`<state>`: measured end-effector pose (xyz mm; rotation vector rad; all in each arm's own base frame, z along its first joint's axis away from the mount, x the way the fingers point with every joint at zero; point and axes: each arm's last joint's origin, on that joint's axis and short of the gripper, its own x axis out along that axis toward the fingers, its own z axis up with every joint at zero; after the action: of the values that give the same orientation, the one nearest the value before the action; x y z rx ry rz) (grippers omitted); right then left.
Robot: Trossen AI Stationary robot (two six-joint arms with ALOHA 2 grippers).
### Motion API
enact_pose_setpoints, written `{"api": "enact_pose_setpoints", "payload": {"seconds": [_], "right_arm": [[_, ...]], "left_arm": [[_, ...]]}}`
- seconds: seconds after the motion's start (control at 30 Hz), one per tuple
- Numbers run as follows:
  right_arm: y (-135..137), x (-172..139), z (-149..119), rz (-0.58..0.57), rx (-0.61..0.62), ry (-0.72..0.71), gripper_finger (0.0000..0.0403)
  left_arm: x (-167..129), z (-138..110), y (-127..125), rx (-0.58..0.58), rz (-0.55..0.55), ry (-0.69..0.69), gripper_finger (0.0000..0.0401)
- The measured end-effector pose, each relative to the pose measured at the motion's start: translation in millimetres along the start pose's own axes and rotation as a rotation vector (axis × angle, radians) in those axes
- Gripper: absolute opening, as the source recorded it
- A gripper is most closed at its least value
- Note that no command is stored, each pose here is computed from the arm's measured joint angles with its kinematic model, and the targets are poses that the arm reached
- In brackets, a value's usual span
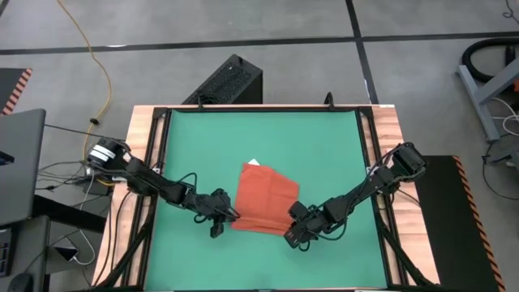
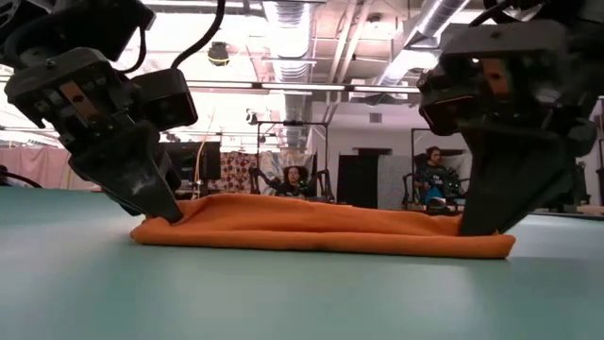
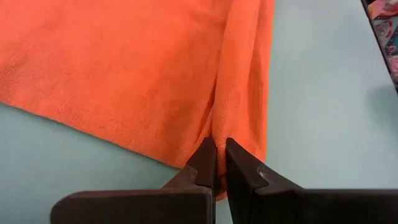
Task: Roll towel into tight, uniform cylinder
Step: Roll the orange towel
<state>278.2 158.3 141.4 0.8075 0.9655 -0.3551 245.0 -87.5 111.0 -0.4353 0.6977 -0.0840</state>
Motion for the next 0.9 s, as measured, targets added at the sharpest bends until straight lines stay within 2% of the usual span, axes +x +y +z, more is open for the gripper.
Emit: {"api": "enact_pose_setpoints", "payload": {"seconds": [0.27,0.6,0.9], "right_arm": [[2,-1,-8,0.004,-0.127,-0.032,0.0072],[10,-16,-19,0.014,-0.186,-0.164,0.0128],[17,-36,-47,-0.025,-0.338,-0.460,0.0122]], "left_arm": [[2,0,0,0.002,-0.008,-0.003,0.0000],[2,0,0,0.006,-0.015,0.001,0.0000],[4,7,-8,0.041,-0.087,0.018,0.0000]]}}
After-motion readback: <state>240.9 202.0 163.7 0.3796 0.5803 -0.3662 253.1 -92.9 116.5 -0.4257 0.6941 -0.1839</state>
